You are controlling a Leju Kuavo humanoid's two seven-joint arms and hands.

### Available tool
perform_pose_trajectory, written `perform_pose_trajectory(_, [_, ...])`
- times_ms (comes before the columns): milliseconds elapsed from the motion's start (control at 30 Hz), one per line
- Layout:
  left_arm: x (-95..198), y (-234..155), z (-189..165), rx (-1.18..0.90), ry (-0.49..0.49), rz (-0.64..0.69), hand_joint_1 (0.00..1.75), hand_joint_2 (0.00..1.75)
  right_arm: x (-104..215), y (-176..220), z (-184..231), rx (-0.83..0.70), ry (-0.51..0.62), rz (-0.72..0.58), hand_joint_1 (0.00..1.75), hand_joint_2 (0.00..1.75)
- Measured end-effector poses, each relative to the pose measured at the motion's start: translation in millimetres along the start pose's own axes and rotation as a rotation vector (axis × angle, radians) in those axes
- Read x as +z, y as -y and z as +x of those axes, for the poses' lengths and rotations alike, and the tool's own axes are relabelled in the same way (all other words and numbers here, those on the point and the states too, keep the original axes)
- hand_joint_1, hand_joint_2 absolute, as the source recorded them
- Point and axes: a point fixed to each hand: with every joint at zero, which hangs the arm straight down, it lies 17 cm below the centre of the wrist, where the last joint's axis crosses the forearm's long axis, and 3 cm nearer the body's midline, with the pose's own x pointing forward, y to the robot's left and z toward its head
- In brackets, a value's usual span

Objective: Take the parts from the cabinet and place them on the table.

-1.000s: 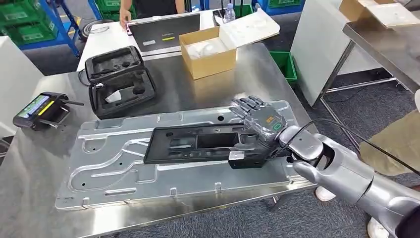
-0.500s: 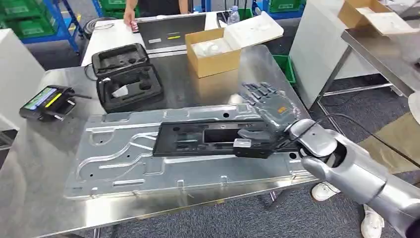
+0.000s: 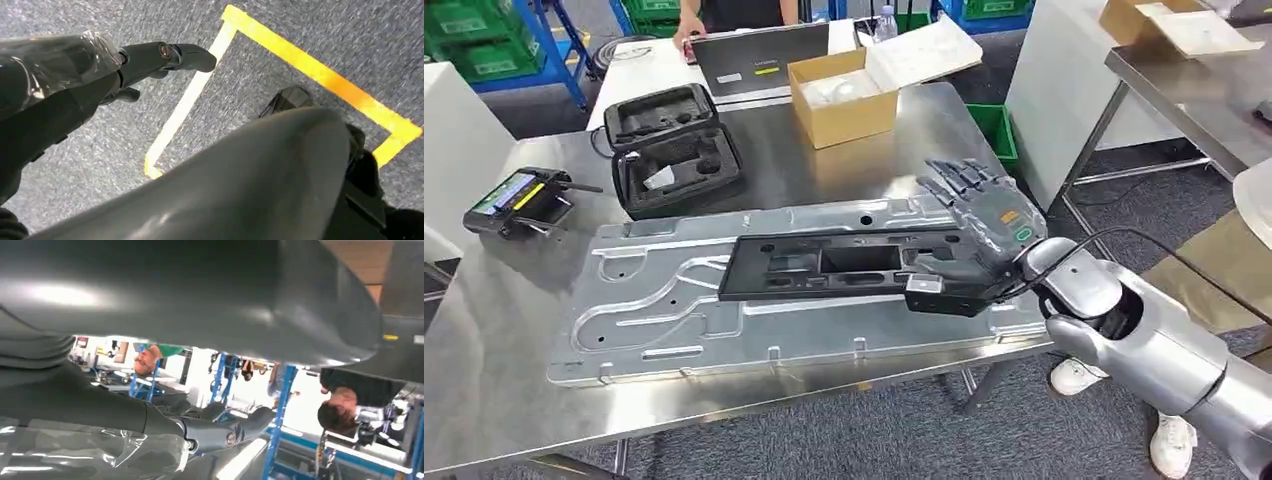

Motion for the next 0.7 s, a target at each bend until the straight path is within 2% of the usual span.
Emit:
perform_pose_trajectory(533, [-0.3,-1.7,0.7,0.007,0.005,0.005,0.00,0.00,4.5,13.2,-21.8,0.004,-0.043,-0.024,0.00,0.00])
perform_pose_trajectory(700, [0.3,0.0,-0.5,0.010,0.005,0.002,0.00,0.00,12.0,4.5,-24.9,0.010,-0.047,-0.004,0.00,0.00])
